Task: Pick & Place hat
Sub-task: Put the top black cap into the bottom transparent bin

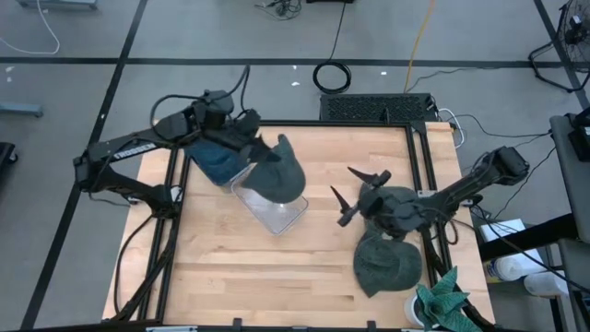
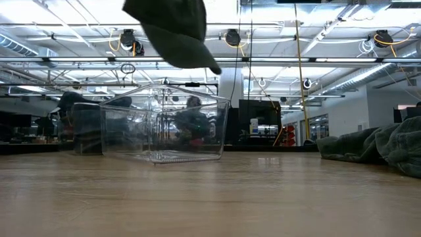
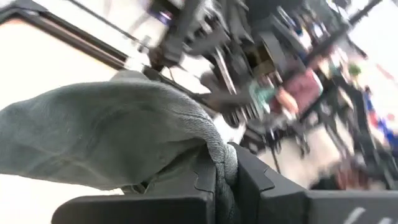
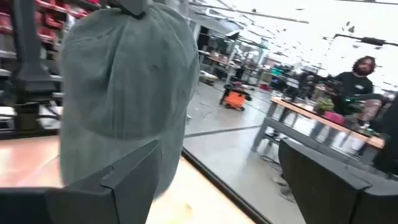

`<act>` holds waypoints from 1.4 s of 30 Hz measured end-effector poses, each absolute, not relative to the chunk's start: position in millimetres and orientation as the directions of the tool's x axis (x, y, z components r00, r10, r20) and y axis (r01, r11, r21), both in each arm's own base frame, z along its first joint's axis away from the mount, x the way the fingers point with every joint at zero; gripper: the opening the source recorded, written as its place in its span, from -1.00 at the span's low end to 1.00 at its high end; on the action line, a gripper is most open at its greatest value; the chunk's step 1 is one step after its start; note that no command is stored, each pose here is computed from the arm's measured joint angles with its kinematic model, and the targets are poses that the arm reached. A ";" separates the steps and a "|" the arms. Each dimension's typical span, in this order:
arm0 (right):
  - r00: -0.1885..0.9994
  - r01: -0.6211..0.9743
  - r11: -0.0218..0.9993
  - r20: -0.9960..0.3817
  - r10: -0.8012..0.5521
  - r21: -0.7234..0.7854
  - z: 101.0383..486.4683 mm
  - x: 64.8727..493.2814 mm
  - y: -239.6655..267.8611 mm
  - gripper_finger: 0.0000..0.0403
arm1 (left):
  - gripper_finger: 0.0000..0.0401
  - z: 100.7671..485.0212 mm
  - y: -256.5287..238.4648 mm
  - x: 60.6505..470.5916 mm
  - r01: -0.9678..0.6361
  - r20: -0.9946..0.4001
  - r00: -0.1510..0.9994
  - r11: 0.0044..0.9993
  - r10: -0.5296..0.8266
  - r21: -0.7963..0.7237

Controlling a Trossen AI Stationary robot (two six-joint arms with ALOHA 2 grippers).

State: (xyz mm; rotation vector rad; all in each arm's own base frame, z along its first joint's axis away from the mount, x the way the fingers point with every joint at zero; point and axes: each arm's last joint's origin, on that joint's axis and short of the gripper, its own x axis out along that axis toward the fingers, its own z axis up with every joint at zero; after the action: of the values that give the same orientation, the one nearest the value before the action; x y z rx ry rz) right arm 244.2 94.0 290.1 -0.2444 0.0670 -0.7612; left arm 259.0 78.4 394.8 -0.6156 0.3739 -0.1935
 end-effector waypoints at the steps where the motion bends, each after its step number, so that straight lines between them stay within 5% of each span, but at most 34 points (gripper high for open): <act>1: 0.730 0.669 0.705 0.031 -0.683 -0.236 291.4 240.8 95.8 0.53 | -0.90 395.5 74.9 254.8 0.095 -0.292 0.904 0.814 -0.311 -0.573; 6: 0.731 0.674 0.714 0.035 -0.681 -0.189 294.6 221.4 99.6 0.51 | -0.84 399.4 52.3 230.4 0.254 -0.346 0.842 0.870 -0.414 -0.423; 12: 0.728 0.684 0.720 0.038 -0.685 -0.118 293.7 204.2 94.5 0.50 | -0.90 410.9 34.4 210.7 0.238 -0.352 0.869 0.918 -0.347 -0.319; 42: 0.730 0.682 0.723 0.037 -0.683 -0.110 289.7 199.1 91.4 0.50 | -0.90 406.4 27.1 206.0 0.140 -0.432 0.867 0.955 -0.246 -0.263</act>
State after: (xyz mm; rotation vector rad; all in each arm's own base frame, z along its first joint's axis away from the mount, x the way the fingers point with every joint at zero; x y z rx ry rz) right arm 199.1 91.4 289.7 -0.1196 0.0060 -0.7534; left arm 206.0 27.1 406.4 -0.2275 0.4803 -0.2040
